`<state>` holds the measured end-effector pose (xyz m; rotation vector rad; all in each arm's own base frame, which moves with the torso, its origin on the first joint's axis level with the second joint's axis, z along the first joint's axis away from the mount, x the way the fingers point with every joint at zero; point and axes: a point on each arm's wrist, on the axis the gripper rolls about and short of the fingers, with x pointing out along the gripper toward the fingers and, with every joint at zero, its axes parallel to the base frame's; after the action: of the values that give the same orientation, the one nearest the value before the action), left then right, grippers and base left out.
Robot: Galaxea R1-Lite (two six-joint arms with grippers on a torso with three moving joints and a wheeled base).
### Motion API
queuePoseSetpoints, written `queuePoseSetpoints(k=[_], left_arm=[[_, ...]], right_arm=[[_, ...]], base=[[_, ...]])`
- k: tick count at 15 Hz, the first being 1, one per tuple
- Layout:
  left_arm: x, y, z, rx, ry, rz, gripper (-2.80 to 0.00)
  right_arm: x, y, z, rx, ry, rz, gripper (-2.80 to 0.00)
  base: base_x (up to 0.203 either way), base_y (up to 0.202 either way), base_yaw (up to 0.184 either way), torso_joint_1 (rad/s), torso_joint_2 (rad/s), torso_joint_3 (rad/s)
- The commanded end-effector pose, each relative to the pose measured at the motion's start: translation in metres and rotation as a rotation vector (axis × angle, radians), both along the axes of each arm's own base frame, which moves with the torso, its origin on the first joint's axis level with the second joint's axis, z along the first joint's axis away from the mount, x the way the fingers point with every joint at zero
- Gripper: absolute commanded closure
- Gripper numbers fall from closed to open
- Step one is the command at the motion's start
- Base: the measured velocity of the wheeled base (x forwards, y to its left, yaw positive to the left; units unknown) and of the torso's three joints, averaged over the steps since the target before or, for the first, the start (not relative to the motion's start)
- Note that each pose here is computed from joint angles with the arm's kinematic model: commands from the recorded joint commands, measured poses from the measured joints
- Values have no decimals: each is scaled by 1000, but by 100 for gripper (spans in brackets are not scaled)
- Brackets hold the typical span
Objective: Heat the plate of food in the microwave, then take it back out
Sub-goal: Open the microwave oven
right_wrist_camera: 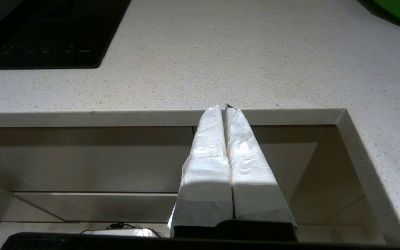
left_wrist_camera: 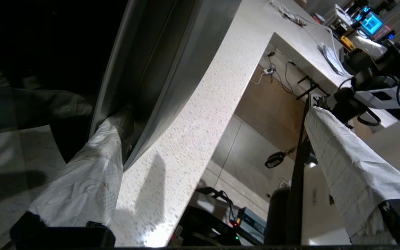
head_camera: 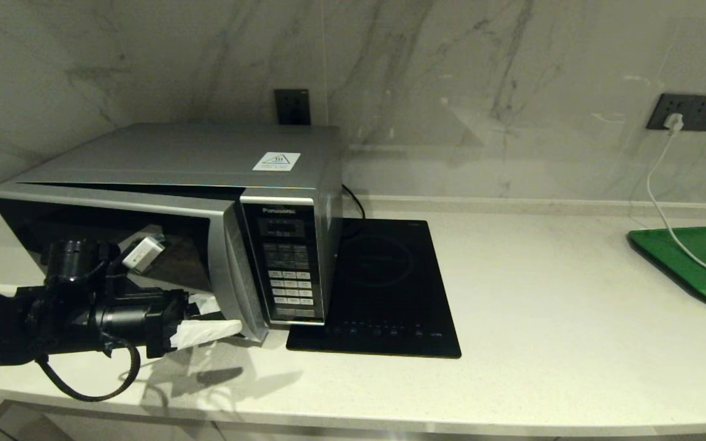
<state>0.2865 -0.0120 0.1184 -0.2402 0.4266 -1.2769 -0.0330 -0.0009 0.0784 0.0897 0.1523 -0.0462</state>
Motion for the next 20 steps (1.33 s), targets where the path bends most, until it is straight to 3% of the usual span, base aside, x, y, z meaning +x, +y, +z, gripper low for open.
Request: queuePoseSetpoints(k=[1,5,8,11,13,15,18,20], left_arm=[[-14,6,3,-5,-10,15,-280],[-22,36,6,55,-23,187,-280],[-58,71,18,115,-58,412,-280],[-89,107,9,272,-30,721,-280],[-113,122,11,350,-55,867,-280],[-135,117,35,401,-169,940,-280],[-167,90,85,471,-343,992,-280],[-185,67,130,487,-377,971,-280]], right_arm=[[0,0,0,1,2,1,0],[0,0,0,1,2,1,0],[0,0,0,1,2,1,0],[0,0,0,1,1,1,0],[0,0,0,1,1,1,0],[0,0,0,1,1,1,0],[0,0,0,1,2,1,0],[0,0,0,1,2,1,0]], base=[[0,0,0,0,0,0],[0,0,0,0,0,0],[0,0,0,0,0,0],[0,0,0,0,0,0],[0,0,0,0,0,0],[0,0,0,0,0,0],[0,0,0,0,0,0],[0,0,0,0,0,0]])
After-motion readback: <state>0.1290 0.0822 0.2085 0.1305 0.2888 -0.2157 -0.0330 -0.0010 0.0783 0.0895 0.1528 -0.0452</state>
